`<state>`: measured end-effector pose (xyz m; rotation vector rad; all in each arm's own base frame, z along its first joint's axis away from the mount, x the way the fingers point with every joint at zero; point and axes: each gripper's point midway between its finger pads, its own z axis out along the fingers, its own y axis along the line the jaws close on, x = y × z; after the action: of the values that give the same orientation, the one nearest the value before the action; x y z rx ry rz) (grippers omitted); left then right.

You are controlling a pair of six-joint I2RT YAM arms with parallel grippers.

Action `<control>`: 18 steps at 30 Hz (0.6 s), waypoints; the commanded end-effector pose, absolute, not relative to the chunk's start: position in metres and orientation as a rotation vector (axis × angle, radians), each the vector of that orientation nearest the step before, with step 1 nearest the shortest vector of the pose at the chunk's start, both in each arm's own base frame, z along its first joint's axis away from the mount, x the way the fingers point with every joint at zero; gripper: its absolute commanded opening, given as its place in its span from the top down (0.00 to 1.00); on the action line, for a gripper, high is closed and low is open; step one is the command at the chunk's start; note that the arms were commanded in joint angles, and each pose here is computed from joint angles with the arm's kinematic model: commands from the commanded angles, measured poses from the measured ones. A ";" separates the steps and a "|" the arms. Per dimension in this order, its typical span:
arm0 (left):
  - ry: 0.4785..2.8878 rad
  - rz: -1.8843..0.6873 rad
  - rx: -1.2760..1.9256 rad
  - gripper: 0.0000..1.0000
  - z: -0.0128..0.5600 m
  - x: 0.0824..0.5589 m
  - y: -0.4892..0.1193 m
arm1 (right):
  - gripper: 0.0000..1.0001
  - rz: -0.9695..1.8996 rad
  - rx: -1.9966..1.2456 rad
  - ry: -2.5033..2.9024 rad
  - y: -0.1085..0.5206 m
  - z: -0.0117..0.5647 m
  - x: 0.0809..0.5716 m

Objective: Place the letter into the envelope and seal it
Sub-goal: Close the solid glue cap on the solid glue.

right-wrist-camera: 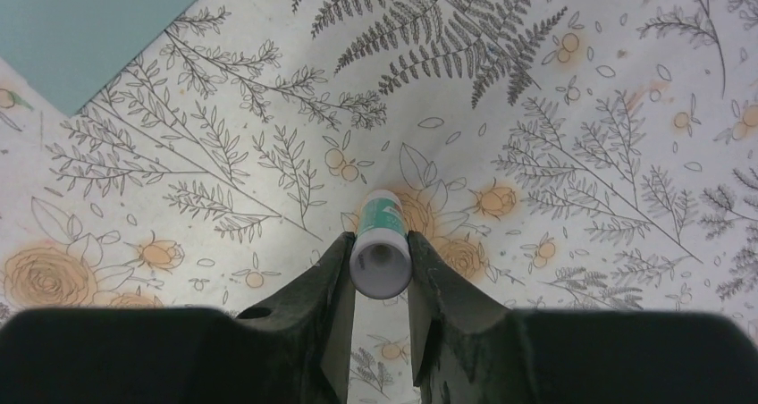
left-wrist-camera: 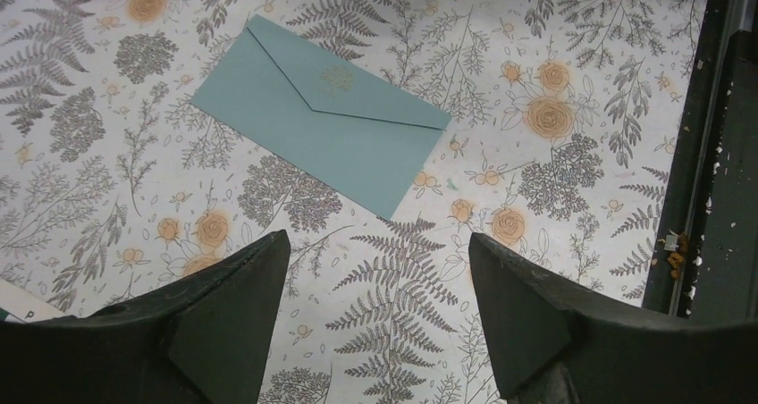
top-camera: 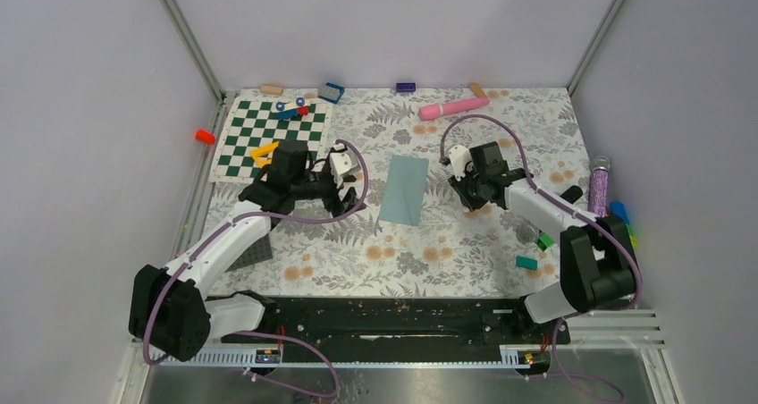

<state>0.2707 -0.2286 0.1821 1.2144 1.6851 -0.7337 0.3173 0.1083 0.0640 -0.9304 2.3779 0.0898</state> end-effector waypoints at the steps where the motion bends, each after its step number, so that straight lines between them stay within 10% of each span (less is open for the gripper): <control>1: 1.596 -0.741 1.197 0.23 0.202 0.270 -0.228 | 0.98 0.133 -0.900 2.474 0.110 0.038 0.314; 18: 1.633 -0.777 1.009 0.19 0.230 0.298 -0.181 | 0.98 0.663 -0.813 2.311 0.232 0.161 0.344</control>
<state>0.2867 -0.1945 0.1925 1.0598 1.7149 -0.7554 0.3424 0.1558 0.1042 -0.7974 2.4044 0.3345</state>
